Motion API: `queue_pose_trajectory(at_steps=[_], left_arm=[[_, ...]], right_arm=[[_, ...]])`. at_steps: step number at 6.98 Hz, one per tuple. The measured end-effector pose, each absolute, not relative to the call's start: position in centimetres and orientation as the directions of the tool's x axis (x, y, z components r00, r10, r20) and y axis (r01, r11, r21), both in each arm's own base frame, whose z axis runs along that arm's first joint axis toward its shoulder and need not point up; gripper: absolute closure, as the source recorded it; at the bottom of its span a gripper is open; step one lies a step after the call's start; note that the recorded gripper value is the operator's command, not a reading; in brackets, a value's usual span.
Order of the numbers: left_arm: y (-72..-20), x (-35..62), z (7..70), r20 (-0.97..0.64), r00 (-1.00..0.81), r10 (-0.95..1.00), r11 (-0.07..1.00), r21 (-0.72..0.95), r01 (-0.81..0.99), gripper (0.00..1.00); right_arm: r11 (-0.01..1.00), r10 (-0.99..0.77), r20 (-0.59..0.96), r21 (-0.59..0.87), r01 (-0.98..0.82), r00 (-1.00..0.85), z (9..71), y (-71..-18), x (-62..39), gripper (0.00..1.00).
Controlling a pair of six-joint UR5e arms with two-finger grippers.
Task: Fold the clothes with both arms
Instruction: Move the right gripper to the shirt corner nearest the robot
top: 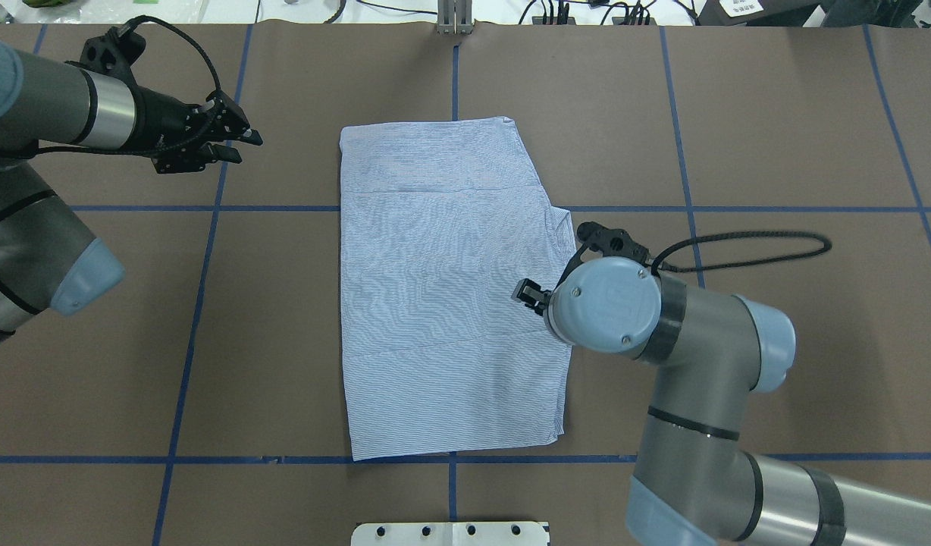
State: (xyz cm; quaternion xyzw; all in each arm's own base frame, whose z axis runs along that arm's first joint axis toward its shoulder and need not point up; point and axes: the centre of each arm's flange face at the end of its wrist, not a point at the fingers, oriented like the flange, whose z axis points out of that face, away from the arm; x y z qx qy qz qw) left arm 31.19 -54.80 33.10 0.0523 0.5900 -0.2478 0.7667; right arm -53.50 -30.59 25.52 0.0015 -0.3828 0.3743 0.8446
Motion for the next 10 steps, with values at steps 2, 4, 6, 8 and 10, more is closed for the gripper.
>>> queue_pose_trajectory(at_steps=[2,4,6,8,10], left_arm=[[-54.8,31.2,33.2,-0.93,0.182,-0.32,0.871,-0.213,0.442,0.51],[-54.8,31.2,33.3,-0.929,0.182,-0.322,0.871,-0.215,0.442,0.51],[-54.8,31.1,33.3,-0.929,0.182,-0.322,0.87,-0.215,0.443,0.5],[-54.7,31.1,33.2,-0.929,0.177,-0.324,0.869,-0.218,0.444,0.5],[-54.6,31.0,33.0,-0.93,0.175,-0.324,0.869,-0.219,0.443,0.5]], right_arm=[[0.635,0.723,0.597,-0.377,-0.674,0.346,26.6,-26.8,-53.8,0.13],[0.575,0.78,0.544,-0.425,-0.699,0.31,28.2,-23.7,-54.8,0.15],[0.568,0.788,0.53,-0.427,-0.704,0.313,28.9,-22.7,-55.3,0.17],[0.571,0.787,0.524,-0.42,-0.705,0.325,29.4,-22.4,-55.8,0.37],[0.572,0.788,0.521,-0.42,-0.705,0.33,29.6,-22.4,-55.9,0.74]])
